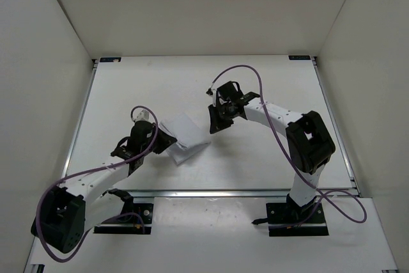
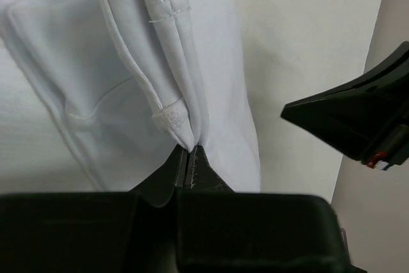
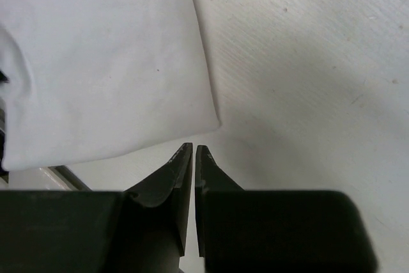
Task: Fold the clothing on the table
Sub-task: Fold the skirt
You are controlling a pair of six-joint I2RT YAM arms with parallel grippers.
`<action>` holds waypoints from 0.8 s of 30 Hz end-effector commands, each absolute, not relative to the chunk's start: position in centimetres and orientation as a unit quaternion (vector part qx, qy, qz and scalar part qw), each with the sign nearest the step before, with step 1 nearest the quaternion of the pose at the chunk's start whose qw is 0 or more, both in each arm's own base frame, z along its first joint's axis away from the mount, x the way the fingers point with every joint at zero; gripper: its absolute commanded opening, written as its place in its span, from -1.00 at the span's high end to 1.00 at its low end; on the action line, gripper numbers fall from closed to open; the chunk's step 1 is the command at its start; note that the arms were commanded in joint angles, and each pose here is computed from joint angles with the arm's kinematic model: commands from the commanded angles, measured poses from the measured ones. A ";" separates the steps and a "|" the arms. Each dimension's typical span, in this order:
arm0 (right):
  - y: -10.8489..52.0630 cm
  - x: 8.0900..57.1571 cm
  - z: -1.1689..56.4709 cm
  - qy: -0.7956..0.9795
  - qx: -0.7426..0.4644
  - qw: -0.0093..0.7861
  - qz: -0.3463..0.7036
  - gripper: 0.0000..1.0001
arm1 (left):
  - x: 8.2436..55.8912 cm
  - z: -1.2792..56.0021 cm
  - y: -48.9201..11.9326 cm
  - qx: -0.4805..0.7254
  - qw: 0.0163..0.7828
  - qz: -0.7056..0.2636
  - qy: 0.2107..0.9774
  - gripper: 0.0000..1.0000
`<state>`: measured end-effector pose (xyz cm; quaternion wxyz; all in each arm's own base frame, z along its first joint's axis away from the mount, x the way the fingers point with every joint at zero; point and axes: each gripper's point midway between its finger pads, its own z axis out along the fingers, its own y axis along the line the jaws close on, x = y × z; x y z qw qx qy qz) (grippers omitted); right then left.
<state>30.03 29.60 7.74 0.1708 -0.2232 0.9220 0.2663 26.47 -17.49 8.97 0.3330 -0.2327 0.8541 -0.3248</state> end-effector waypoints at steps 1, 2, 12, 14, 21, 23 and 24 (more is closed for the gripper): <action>31.7 30.7 10.8 0.899 -0.245 0.204 0.299 0.91 | 24.4 6.6 -16.5 -0.244 0.309 -0.300 0.869 1.00; 32.2 30.5 10.6 0.898 -0.250 0.201 0.302 0.93 | 24.3 6.4 -16.1 -0.253 0.311 -0.293 0.868 1.00; 37.2 27.2 10.0 0.867 -0.299 0.154 0.368 0.99 | 22.1 4.3 -13.3 -0.303 0.288 -0.262 0.870 0.75; 37.4 26.8 9.4 0.868 -0.297 0.140 0.372 0.99 | 22.5 4.7 -12.8 -0.306 0.299 -0.252 0.868 0.25; 33.7 32.1 11.0 0.901 -0.232 0.207 0.302 -0.35 | 24.5 8.4 -12.2 -0.250 0.331 -0.232 0.880 -0.98; 31.9 33.6 12.8 0.901 -0.208 0.239 0.295 -0.83 | 25.0 9.3 -12.0 -0.226 0.330 -0.214 0.891 -0.98; 31.0 34.0 12.8 0.902 -0.204 0.248 0.288 -0.98 | 25.8 10.6 -11.9 -0.210 0.343 -0.213 0.890 -0.97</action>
